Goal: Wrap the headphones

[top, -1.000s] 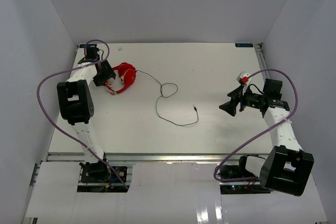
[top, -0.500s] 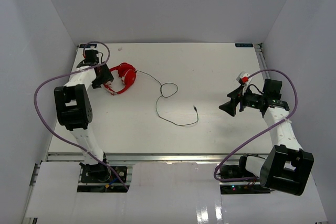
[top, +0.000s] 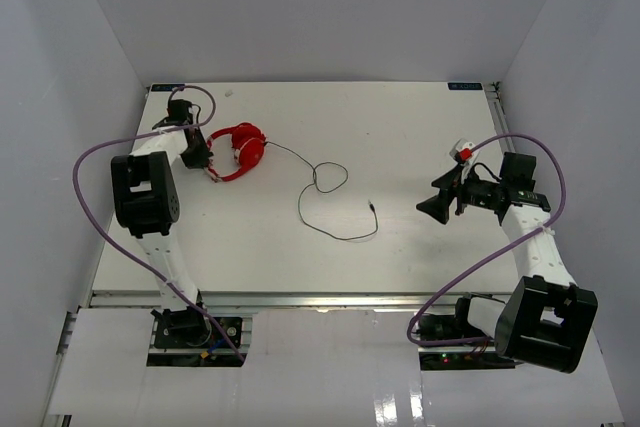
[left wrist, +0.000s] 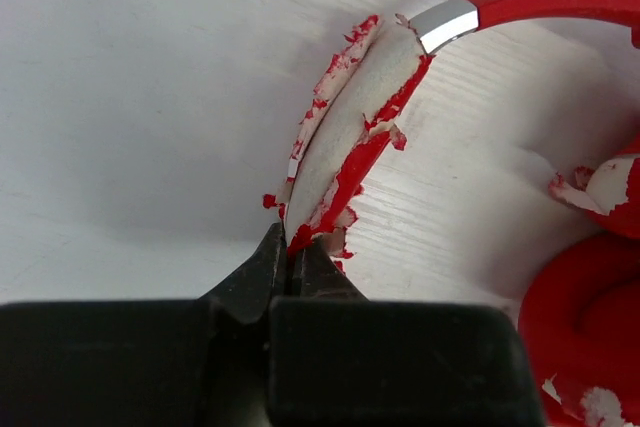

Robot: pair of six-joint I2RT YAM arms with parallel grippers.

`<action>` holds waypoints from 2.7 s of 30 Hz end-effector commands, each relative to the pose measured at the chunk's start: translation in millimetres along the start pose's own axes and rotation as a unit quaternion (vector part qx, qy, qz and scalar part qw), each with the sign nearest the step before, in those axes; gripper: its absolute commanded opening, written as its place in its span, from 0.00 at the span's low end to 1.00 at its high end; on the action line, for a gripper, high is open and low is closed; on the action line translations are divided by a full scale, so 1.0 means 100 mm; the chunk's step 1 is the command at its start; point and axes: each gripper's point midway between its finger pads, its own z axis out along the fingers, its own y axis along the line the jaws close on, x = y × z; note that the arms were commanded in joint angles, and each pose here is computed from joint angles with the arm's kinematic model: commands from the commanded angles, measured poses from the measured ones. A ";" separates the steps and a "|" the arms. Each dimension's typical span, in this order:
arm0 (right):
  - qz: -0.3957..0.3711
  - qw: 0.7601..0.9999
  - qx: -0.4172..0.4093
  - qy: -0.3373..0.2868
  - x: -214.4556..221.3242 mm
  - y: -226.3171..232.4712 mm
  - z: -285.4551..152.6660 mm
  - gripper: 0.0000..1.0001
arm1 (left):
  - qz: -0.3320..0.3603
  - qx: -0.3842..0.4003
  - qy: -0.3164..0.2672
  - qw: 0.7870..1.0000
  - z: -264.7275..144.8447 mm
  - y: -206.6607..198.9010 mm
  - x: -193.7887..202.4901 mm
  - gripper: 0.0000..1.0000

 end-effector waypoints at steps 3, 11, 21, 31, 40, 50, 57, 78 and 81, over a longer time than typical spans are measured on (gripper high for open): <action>-0.091 0.993 -0.074 0.007 -0.19 0.26 0.11 0.90 | 0.141 0.130 -0.072 0.979 -0.89 -1.28 -0.08 0.00; -0.213 0.976 -0.003 -0.038 -1.06 0.26 0.49 0.90 | 0.133 0.323 -0.078 0.934 -2.23 -2.40 0.17 0.00; -0.186 0.977 -0.025 -0.097 -1.53 0.32 0.74 0.90 | 0.079 0.441 -0.065 0.891 -2.99 -2.66 0.19 0.00; -0.110 0.982 -0.069 -0.134 -1.79 0.38 1.06 0.94 | 0.065 0.501 -0.048 0.862 -3.41 -2.71 0.27 0.00; -0.042 0.971 -0.159 -0.176 -1.54 0.74 1.13 0.71 | -0.026 0.620 -0.044 0.783 -4.26 -2.95 0.02 0.00; -0.028 0.953 -0.240 -0.184 -1.67 1.18 1.01 0.38 | -0.124 0.692 -0.057 0.709 -4.71 -3.07 -0.36 0.00; -0.042 0.968 -0.206 -0.137 -1.36 1.18 1.09 0.08 | -0.155 0.672 -0.104 0.716 -4.74 -3.13 -0.75 0.00; -0.226 0.958 -0.140 -0.105 -1.91 0.86 1.55 0.96 | -0.139 0.661 -0.104 0.730 -4.77 -3.09 -0.69 0.00; -0.218 0.963 -0.119 -0.100 -1.87 0.68 1.80 0.90 | -0.142 0.666 -0.103 0.725 -4.86 -3.04 -0.65 0.00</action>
